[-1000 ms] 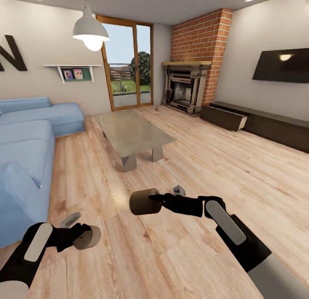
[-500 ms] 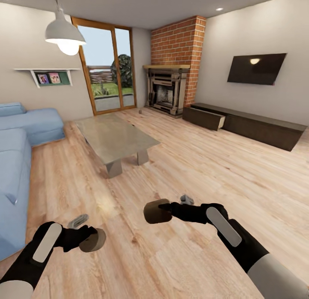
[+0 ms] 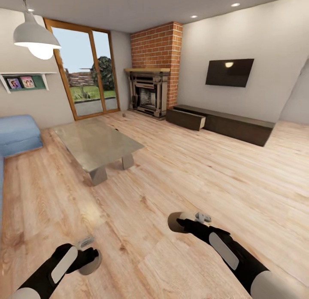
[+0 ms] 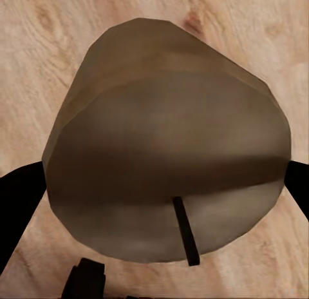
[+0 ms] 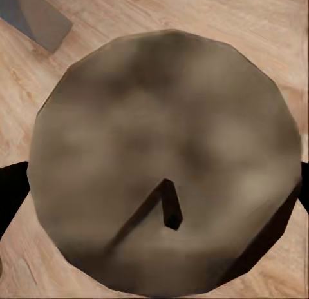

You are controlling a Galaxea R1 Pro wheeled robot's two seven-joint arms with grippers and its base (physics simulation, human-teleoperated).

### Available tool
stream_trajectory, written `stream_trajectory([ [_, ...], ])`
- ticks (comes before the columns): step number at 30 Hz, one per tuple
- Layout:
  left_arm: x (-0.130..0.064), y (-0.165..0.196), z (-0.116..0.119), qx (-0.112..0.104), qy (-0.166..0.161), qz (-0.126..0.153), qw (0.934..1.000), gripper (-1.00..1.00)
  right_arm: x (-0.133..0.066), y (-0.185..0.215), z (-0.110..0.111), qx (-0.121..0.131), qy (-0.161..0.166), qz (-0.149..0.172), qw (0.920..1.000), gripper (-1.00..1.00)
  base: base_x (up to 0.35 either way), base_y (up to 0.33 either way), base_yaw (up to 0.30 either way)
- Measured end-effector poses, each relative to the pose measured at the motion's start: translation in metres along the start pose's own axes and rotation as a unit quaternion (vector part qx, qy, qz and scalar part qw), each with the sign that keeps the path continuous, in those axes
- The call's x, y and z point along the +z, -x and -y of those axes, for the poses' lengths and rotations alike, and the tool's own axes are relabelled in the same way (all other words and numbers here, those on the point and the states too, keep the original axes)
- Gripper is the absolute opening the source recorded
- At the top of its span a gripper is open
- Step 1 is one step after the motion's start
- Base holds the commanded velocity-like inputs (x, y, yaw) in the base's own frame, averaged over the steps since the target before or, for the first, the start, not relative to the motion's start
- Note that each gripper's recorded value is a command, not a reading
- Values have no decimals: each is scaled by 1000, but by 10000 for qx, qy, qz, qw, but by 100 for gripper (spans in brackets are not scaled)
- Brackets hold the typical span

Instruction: Place each of the two pumpkins and all three candles from the living room inside a cabinet in the living room (use any cabinet), then make sure every cabinet is closed, and position the cauldron so it is next to a table in the living room.

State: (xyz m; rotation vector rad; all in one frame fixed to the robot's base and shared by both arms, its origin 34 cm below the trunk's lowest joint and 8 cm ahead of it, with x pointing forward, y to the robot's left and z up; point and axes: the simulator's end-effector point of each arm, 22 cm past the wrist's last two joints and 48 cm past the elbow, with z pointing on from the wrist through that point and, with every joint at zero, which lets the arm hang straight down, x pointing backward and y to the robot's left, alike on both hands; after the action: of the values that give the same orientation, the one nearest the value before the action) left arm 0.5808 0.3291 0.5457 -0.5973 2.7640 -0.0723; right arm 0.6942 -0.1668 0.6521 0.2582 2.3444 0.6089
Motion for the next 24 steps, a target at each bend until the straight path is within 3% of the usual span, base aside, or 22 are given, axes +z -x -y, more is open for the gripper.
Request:
stream_trajectory([
  [8,17,-39,10,141,269,259,9992,-100,-10,-5,19,72,-267,213,9994,-100,0,0,-67],
  [10,14,-40,11,173,281,273,9991,-100,-10,-14,34,-38,-455,204,9987,-100,0,0,-2],
  [13,10,-39,13,170,279,281,9991,-100,-13,-16,39,-179,-554,197,9981,-100,0,0,0],
  [19,9,-42,17,157,253,265,9992,-100,-12,-13,35,-193,-550,311,9978,-100,0,0,-9],
  [24,9,-45,23,134,207,243,9994,-100,-12,-13,33,-163,-517,334,9980,-100,0,0,-220],
])
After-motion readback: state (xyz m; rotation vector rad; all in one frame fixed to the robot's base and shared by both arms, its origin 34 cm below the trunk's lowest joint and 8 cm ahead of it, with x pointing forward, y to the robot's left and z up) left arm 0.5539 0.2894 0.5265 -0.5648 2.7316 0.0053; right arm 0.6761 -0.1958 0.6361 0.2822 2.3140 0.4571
